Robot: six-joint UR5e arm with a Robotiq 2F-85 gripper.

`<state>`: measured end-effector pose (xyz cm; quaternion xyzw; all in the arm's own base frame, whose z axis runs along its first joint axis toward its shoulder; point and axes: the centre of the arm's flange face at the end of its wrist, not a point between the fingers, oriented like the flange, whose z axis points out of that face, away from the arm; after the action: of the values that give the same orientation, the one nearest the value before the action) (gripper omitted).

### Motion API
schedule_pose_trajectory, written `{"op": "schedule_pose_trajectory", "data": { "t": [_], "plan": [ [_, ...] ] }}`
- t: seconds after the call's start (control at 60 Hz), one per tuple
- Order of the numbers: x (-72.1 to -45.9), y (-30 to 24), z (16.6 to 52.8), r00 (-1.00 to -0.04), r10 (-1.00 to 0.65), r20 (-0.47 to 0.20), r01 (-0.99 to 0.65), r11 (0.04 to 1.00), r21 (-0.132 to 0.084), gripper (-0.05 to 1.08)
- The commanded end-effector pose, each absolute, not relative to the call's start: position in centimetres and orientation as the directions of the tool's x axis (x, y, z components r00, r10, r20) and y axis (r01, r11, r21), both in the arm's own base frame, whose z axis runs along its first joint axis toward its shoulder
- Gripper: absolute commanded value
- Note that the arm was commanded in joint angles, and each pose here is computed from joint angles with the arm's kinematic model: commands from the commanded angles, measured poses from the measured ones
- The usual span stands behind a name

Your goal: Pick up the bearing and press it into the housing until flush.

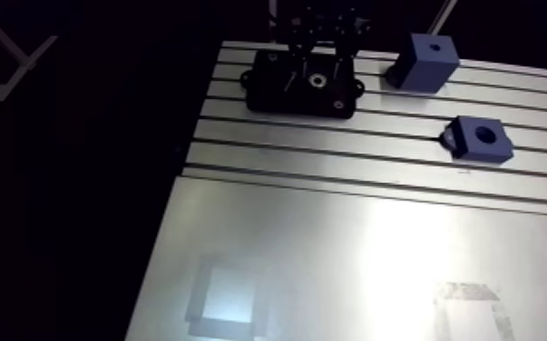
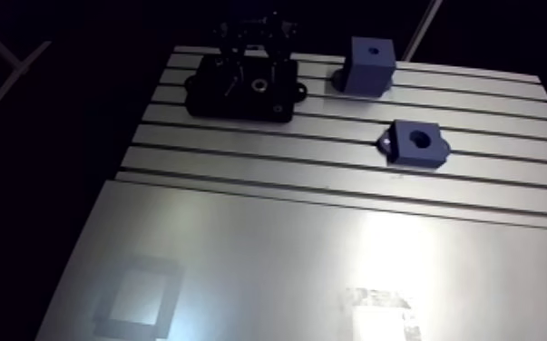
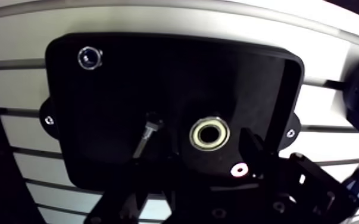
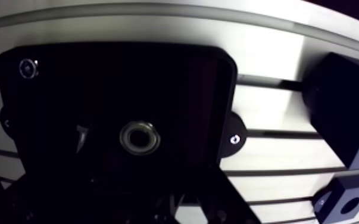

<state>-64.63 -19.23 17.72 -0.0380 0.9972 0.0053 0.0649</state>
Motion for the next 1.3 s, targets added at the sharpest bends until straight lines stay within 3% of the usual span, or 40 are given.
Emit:
{"op": "schedule_pose_trajectory", "data": {
  "t": [0.017,0.817,1.3],
  "plan": [
    [-64.36,-19.19,17.33,-0.987,-0.076,-0.138,-0.078,0.997,0.006,0.39],
    [-64.76,-19.23,16.77,-0.989,-0.081,-0.123,-0.082,0.997,0.005,0.39],
    [-64.77,-19.15,16.76,-0.989,-0.08,-0.125,-0.081,0.997,0.003,0.48]
  ]
}}
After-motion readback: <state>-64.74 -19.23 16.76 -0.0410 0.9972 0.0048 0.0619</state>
